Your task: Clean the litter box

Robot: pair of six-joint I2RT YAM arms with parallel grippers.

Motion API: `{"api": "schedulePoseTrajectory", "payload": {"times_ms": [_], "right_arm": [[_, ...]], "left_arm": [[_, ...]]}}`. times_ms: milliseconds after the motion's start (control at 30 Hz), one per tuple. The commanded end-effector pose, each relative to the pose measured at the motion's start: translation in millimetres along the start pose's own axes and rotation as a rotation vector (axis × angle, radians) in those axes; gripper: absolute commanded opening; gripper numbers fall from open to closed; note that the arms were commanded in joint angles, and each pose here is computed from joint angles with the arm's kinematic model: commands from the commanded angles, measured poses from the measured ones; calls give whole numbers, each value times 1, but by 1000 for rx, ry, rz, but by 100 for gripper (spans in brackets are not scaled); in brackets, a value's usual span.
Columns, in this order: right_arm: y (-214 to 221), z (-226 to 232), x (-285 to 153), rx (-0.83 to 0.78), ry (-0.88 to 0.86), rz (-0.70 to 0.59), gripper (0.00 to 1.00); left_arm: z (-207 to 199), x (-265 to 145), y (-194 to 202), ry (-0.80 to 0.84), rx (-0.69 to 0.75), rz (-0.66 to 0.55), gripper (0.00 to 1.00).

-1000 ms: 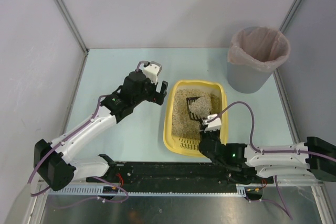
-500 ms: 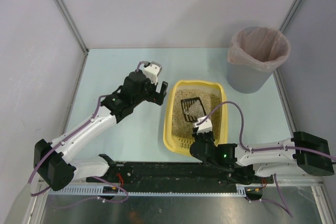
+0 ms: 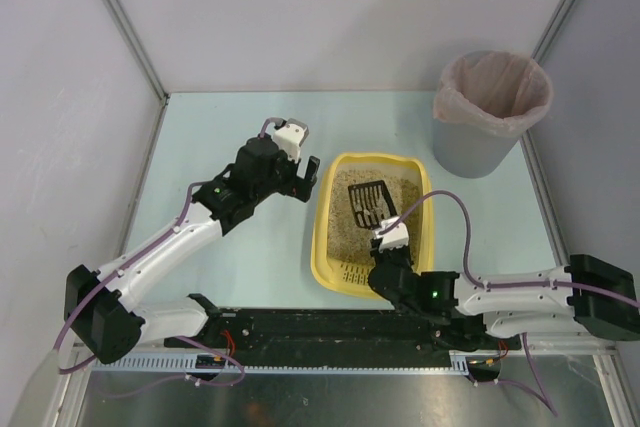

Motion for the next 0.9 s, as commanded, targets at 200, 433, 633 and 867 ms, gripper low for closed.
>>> {"api": "schedulePoseTrajectory", "payload": {"times_ms": [200, 433, 633, 867], "right_arm": [[-10, -8, 5, 61, 106, -17, 0], [-15, -11, 1, 71, 110, -47, 0], [-14, 2, -2, -3, 46, -61, 0], [-20, 1, 1, -20, -28, 13, 0]], "left_arm": [[1, -4, -8, 10, 15, -36, 100], [1, -5, -8, 18, 9, -39, 100], [-1, -4, -6, 29, 10, -34, 100], [0, -7, -9, 22, -2, -45, 100]]}}
Point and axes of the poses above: each gripper's point midway between its finger pads, its own x axis out along the fingers, its own z axis along the line the jaws close on, y = z × x, the point moved 5 cm from there along -x, back along the fingers, and after that the axes turned 1 degree about -x, right-handed, at the moved point
